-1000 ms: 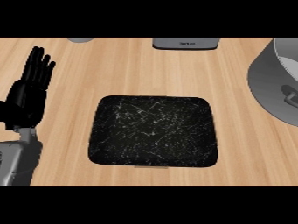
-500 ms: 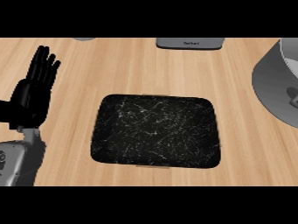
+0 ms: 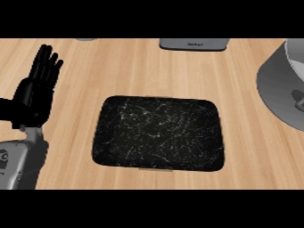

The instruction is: Pick the bell pepper from the tray and place it in the pot

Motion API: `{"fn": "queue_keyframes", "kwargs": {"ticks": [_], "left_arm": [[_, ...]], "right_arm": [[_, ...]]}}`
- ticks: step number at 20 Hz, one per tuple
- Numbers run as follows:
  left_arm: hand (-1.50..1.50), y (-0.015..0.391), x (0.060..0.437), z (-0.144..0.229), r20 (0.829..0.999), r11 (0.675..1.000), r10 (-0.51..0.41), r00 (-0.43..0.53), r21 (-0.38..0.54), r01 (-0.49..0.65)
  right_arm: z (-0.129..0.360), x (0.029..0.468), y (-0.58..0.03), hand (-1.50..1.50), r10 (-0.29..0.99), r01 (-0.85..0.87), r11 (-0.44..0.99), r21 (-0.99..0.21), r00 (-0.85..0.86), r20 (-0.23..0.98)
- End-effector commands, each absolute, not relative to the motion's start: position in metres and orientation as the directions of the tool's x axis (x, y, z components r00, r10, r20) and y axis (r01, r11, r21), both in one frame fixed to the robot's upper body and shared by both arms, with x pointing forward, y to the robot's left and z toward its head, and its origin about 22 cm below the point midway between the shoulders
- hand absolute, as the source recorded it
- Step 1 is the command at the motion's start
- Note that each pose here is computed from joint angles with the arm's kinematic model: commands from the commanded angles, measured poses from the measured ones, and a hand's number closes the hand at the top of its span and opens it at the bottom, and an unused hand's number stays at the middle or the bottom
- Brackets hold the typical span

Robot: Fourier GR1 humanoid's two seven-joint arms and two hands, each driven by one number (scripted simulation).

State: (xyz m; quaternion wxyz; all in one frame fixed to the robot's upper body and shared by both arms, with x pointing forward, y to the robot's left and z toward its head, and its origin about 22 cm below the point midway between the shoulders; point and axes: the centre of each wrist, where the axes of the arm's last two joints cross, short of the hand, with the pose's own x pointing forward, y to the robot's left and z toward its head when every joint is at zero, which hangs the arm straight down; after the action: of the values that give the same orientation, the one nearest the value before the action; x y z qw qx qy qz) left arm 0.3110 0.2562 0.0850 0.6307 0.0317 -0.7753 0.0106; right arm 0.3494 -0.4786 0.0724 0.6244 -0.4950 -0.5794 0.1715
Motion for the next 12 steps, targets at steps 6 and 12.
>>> {"fn": "queue_keyframes", "kwargs": {"ticks": [6,12], "left_arm": [[0.0,0.278,0.299,0.083,0.98,0.997,-0.037,-0.196,0.023,-0.073],[0.0,0.271,0.311,0.085,0.978,0.995,-0.042,-0.202,0.023,-0.093]], "right_arm": [[0.084,0.358,-0.477,-1.5,0.57,0.551,0.647,-0.528,0.112,0.814],[0.086,0.326,-0.516,-1.5,0.426,0.639,0.689,-0.341,0.023,0.904]]}}
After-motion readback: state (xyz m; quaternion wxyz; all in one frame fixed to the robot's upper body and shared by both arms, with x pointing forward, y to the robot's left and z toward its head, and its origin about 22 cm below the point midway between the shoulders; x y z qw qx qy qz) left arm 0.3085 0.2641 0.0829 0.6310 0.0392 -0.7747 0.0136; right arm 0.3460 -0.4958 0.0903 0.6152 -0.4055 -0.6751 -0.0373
